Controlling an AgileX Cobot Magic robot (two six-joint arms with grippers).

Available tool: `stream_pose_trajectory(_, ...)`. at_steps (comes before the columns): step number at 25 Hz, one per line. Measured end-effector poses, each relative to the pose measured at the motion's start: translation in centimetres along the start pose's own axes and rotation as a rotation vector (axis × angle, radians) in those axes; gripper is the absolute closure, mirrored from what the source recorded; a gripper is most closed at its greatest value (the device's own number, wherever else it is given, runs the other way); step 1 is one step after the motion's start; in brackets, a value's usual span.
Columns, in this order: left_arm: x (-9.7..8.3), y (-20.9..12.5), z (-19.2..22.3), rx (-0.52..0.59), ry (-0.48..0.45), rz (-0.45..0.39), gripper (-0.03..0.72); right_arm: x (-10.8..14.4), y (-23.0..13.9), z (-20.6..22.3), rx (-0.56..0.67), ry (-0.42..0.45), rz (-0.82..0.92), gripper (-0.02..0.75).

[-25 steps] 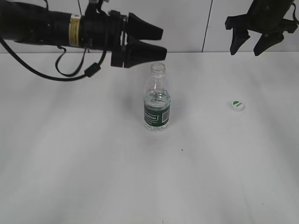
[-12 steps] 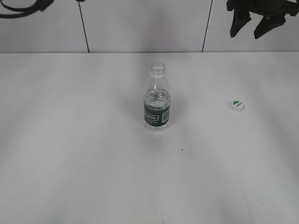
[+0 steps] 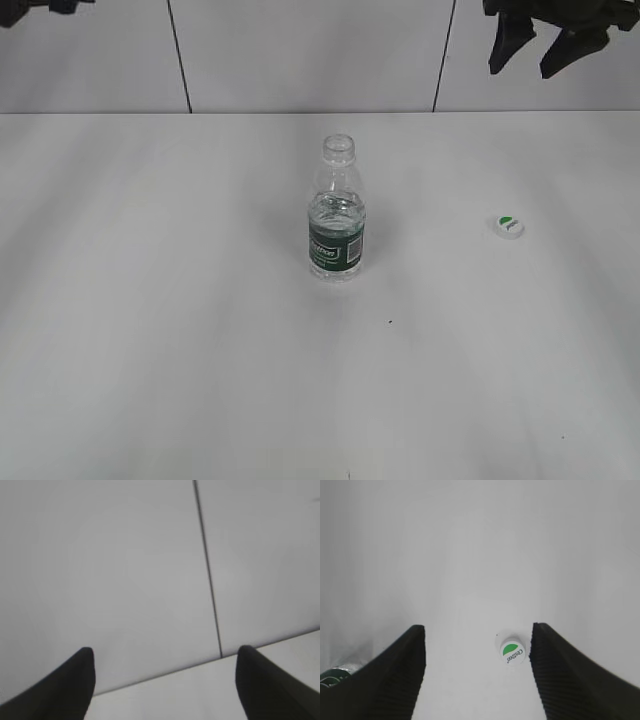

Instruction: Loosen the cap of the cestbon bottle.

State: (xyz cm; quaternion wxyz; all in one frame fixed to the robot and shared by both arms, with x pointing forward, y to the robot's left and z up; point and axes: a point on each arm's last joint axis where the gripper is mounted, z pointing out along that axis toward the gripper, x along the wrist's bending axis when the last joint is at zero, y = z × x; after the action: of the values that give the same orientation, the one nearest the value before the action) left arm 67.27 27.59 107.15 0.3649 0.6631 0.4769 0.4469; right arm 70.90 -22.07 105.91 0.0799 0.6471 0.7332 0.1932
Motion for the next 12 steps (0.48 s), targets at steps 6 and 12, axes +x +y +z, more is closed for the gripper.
stream_pose_trajectory(6,0.2,-3.9,0.0,0.113,0.109,0.005,0.165,0.2,0.1,-1.8,-0.035,0.002,-0.005,0.237)
stream_pose_trajectory(12,0.2,-6.8,-0.3,0.208,0.162,-0.1,0.166,0.4,0.1,-2.5,-0.048,0.005,-0.006,0.237)
